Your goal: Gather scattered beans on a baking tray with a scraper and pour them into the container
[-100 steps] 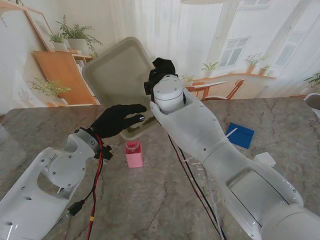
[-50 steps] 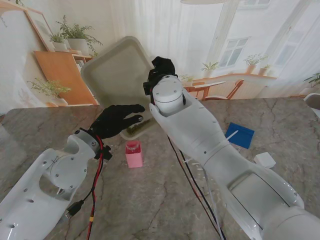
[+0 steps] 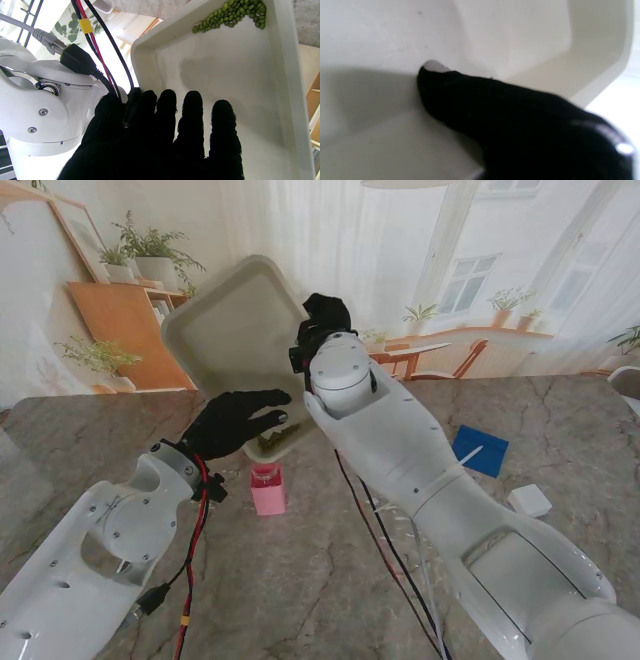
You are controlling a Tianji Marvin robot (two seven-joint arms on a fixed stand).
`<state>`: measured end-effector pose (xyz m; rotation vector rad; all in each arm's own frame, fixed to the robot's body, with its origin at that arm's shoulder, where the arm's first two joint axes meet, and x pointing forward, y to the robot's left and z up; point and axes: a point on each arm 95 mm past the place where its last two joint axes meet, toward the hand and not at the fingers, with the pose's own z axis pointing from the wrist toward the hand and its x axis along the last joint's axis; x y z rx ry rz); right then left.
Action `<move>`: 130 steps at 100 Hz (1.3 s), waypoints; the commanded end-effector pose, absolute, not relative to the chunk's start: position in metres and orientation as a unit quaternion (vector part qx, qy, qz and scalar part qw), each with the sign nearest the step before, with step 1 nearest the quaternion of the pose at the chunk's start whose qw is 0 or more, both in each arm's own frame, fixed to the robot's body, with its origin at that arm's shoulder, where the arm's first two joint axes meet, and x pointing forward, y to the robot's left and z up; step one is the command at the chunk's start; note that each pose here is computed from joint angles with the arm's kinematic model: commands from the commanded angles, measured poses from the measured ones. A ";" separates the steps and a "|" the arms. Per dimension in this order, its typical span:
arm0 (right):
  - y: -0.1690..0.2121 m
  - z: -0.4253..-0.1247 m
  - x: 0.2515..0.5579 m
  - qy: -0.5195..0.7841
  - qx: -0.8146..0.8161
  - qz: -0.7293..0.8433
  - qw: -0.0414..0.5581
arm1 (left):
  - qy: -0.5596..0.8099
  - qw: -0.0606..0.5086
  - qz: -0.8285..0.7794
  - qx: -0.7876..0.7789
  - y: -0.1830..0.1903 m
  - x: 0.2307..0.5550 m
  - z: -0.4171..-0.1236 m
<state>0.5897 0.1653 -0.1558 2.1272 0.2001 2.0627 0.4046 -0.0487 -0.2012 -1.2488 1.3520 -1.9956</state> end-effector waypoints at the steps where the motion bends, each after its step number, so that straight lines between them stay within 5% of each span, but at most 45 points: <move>1: 0.168 -0.150 0.588 0.068 0.705 0.702 0.073 | 0.485 0.208 -0.719 -0.453 -0.051 0.403 -0.204; 130: 0.175 -0.150 0.583 0.097 0.673 0.731 0.066 | 0.478 0.201 -0.721 -0.458 -0.050 0.407 -0.206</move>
